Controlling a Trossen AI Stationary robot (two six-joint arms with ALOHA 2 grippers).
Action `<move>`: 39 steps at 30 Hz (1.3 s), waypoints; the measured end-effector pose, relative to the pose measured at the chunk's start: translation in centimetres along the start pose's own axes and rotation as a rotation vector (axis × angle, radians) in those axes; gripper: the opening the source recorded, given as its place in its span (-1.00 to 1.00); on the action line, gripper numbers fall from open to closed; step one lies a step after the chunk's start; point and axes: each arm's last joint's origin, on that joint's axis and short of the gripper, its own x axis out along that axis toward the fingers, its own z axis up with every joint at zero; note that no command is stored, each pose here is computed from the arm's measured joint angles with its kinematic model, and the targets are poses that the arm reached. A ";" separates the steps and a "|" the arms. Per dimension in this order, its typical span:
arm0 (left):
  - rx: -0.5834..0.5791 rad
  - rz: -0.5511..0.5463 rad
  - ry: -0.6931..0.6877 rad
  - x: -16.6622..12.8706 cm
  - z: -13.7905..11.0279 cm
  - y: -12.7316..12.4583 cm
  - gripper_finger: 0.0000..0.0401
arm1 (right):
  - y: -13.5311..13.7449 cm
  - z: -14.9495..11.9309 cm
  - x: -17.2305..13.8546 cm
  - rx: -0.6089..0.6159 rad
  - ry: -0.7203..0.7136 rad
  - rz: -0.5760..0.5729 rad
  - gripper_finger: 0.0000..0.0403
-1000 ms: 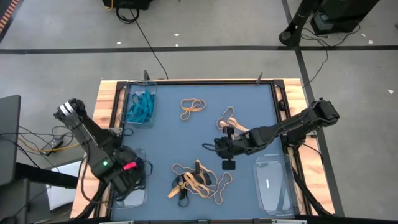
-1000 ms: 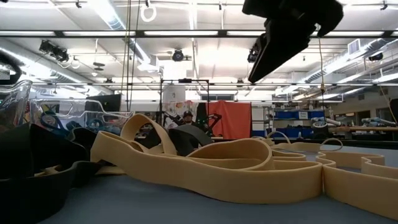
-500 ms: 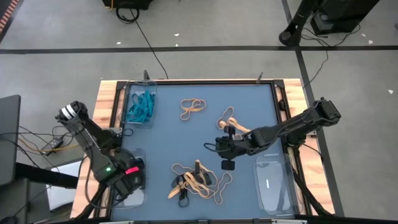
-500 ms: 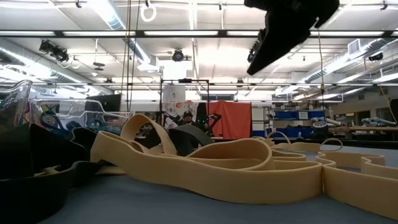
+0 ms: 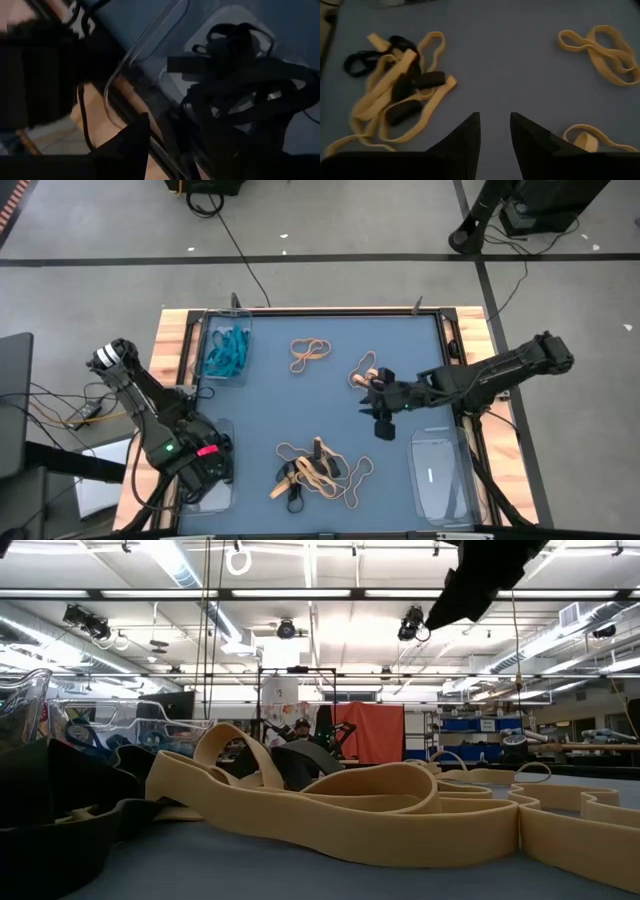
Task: Sort rubber bands into baskets
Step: Put the black rubber band into the bottom left transparent bin
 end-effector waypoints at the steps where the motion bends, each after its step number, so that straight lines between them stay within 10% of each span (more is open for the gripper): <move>1: 0.007 -0.004 -0.010 0.0 0.0 0.0 -0.12 | -0.3 0.1 -0.1 0.009 0.001 0.014 -0.41; 12: -0.027 -0.175 -0.014 -0.1 0.2 -1.8 -0.12 | -5.7 -0.5 5.8 0.065 0.213 -0.043 -0.50; 23: -0.033 -0.171 -0.026 1.1 2.2 -4.2 -0.12 | -6.2 -6.3 3.8 0.122 0.356 -0.113 -0.52; 39: 0.073 -0.355 -0.233 0.8 4.8 -6.6 -0.12 | -5.8 -8.0 -1.2 0.016 -0.015 0.232 -0.53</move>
